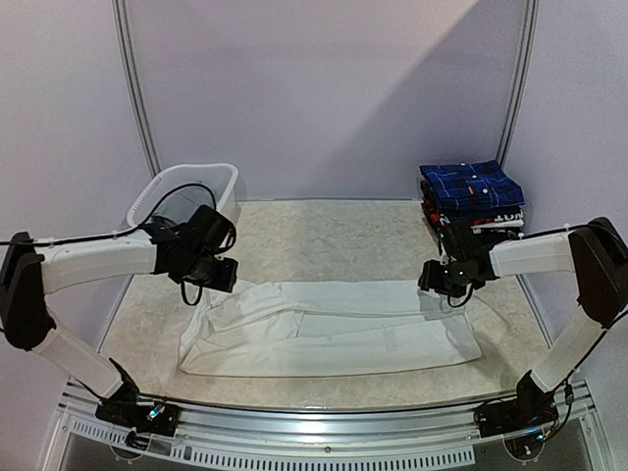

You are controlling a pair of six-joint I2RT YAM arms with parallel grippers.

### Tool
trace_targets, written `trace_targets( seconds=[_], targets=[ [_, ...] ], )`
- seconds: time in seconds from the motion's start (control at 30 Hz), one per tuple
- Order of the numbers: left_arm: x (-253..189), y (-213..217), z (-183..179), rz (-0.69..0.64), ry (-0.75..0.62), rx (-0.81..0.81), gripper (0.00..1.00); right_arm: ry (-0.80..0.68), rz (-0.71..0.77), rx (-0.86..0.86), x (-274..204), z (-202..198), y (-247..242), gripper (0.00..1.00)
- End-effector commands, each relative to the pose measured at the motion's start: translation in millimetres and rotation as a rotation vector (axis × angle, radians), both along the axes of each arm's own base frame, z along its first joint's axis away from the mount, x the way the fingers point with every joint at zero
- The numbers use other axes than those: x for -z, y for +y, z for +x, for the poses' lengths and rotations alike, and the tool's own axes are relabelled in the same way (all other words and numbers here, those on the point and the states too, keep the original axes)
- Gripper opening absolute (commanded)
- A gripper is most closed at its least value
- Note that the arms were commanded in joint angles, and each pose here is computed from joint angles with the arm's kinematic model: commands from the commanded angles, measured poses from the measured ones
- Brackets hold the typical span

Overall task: Fold and stack the mixed laundry pile
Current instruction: Adjust the rectangle-folded T-shirt at the center of the board.

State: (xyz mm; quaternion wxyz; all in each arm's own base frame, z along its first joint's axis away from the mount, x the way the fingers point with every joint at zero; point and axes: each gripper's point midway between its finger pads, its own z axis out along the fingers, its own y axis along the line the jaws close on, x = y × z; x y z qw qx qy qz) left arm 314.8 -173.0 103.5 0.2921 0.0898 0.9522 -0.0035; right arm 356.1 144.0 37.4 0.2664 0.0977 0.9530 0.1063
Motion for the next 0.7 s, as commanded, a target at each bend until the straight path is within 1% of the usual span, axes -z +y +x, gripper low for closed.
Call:
trace_targets(
  seconds=[0.0, 0.2, 0.37, 0.47, 0.6, 0.67],
  targets=[
    [22, -36, 8, 0.045, 0.047, 0.115, 0.48, -0.045, 0.024, -0.016, -17, 0, 4, 0.61],
    [53, -39, 16, 0.112, 0.103, 0.13, 0.48, -0.052, 0.026, -0.013, -20, -5, 1, 0.61],
    [63, -33, 25, 0.166, 0.107, 0.115, 0.45, -0.052, 0.036, -0.017, -20, -5, 3, 0.61],
    [68, -31, 27, 0.165, 0.123, 0.114, 0.46, -0.05, 0.039, -0.021, -19, -5, 4, 0.61],
    [74, -35, 26, 0.138, 0.144, 0.117, 0.4, -0.048, 0.034, -0.02, -17, -4, 4, 0.61],
    [76, -38, 25, 0.123, 0.152, 0.122, 0.4, -0.046, 0.034, -0.021, -16, -4, 4, 0.61]
  ],
)
